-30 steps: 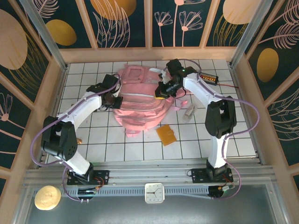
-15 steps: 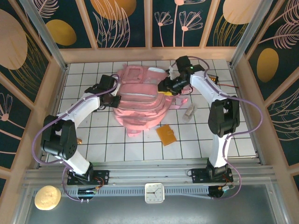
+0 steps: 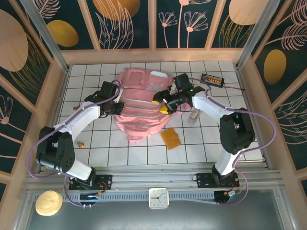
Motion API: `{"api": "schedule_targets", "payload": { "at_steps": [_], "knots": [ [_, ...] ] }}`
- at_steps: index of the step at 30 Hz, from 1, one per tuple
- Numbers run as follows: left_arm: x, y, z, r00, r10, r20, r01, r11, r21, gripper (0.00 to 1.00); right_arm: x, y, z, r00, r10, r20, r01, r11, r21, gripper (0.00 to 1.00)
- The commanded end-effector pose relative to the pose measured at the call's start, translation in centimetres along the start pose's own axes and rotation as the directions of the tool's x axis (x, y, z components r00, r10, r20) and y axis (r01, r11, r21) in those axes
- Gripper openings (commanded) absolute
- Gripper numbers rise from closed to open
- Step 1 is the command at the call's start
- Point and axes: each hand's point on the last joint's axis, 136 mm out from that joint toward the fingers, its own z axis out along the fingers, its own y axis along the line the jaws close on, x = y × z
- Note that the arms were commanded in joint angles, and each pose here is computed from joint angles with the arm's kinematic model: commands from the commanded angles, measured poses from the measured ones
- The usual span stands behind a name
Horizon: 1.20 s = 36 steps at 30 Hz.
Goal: Pack the student bag
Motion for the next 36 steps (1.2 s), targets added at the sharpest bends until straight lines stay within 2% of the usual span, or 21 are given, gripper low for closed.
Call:
{"api": "schedule_targets", "payload": {
  "at_steps": [1,7,12,15,20,21,23,28,33,34,36],
  "knots": [
    [0.4,-0.9,-0.6,1.0,-0.006,0.009,0.006,0.999,0.039,0.0,-0.7,0.6,1.2,0.997,0.073,0.019,-0.072,0.996,-0.044,0.65],
    [0.5,-0.9,-0.9,1.0,0.003,0.011,-0.004,0.999,0.047,0.0,-1.9,0.6,1.8,0.993,0.107,0.057,-0.105,0.993,-0.049,0.61],
    [0.5,-1.0,-1.0,1.0,0.01,0.015,-0.011,0.999,0.049,0.0,-2.5,1.4,1.6,0.99,0.109,0.088,-0.103,0.992,-0.078,0.3],
    [0.6,-1.0,-0.8,1.0,0.013,0.011,-0.014,0.999,0.052,0.0,-2.8,2.3,1.1,0.988,0.099,0.118,-0.088,0.992,-0.093,0.26],
    [0.4,-1.1,-0.8,1.0,0.016,0.017,-0.017,0.998,0.059,0.0,-3.5,3.4,0.6,0.985,0.088,0.151,-0.07,0.99,-0.122,0.26],
    [0.5,-1.2,-0.8,1.0,0.019,0.016,-0.02,0.998,0.063,0.0,-3.6,3.6,0.6,0.984,0.088,0.156,-0.068,0.989,-0.131,0.3],
    [0.5,-1.3,-0.7,1.0,0.021,0.015,-0.022,0.997,0.07,0.0,-4.1,3.9,0.6,0.98,0.101,0.173,-0.077,0.987,-0.142,0.47],
    [0.7,-1.4,-0.7,1.0,0.028,0.01,-0.029,0.997,0.075,0.0,-5.4,6.4,0.3,0.965,0.101,0.242,-0.048,0.976,-0.215,0.49],
    [0.9,-1.4,-0.6,0.999,0.033,0.006,-0.034,0.997,0.075,0.0,-6.9,8.2,0.3,0.952,0.11,0.286,-0.032,0.964,-0.264,0.45],
    [0.9,-1.4,-0.6,0.999,0.035,0.007,-0.036,0.996,0.076,0.0,-7.0,8.3,0.6,0.955,0.109,0.276,-0.034,0.965,-0.261,0.41],
    [0.9,-1.4,-0.6,0.999,0.037,0.008,-0.038,0.996,0.075,0.0,-7.0,8.3,1.2,0.962,0.108,0.25,-0.041,0.965,-0.258,0.26]
  ]
}}
